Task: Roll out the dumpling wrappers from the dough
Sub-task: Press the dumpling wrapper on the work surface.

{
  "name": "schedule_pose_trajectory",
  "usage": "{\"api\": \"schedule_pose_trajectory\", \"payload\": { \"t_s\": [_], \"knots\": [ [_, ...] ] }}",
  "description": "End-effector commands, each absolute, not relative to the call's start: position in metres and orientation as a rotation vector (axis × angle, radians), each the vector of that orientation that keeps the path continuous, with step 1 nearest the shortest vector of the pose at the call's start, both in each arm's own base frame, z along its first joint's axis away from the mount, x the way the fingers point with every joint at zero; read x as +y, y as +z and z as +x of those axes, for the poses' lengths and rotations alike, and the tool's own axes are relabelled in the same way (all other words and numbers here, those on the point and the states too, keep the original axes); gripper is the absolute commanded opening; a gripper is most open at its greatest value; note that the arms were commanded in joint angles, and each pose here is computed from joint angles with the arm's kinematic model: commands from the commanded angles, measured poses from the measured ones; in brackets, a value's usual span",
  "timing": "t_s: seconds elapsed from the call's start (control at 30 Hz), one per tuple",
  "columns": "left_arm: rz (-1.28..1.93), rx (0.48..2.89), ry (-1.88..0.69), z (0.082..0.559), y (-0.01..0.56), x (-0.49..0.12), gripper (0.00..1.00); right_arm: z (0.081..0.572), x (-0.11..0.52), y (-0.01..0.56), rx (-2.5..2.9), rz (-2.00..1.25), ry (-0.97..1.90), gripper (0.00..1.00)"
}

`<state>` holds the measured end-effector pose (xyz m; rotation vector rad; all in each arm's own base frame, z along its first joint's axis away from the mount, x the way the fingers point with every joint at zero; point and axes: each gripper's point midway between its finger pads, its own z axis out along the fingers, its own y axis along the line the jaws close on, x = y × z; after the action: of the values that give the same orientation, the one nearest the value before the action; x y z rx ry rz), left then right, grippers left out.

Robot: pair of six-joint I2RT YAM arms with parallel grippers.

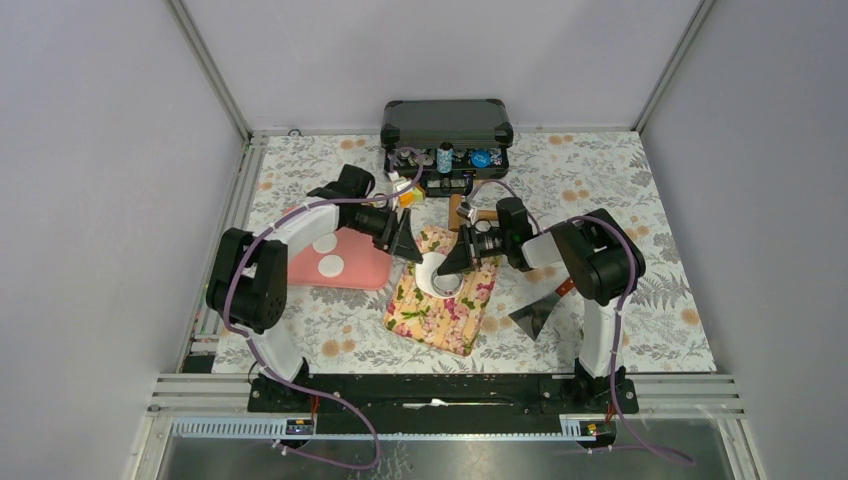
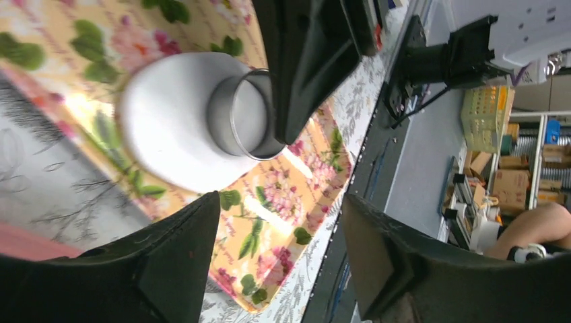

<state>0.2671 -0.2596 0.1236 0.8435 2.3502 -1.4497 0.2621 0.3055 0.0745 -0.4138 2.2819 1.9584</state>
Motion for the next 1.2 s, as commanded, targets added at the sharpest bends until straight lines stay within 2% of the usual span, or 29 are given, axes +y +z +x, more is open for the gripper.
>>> {"api": "schedule_pose_trajectory", "payload": {
  "t_s": [0.0, 0.63, 1.17],
  "knots": [
    [0.787, 2.267, -1.416, 0.293, 0.141, -0.252, 0.71, 0.254, 0.313, 0.081, 2.262, -0.572, 1.918, 0.0],
    [0.706, 2.258, -1.423, 0.3, 0.143, -0.242, 0.78, 0.24, 0.32, 0.051, 2.395, -0.622, 1.871, 0.0],
    [0.702, 2.249, -1.424, 0.299, 0.147, -0.24, 0.79, 0.23, 0.309, 0.012, 2.565, -0.572, 1.776, 0.0]
  ]
}}
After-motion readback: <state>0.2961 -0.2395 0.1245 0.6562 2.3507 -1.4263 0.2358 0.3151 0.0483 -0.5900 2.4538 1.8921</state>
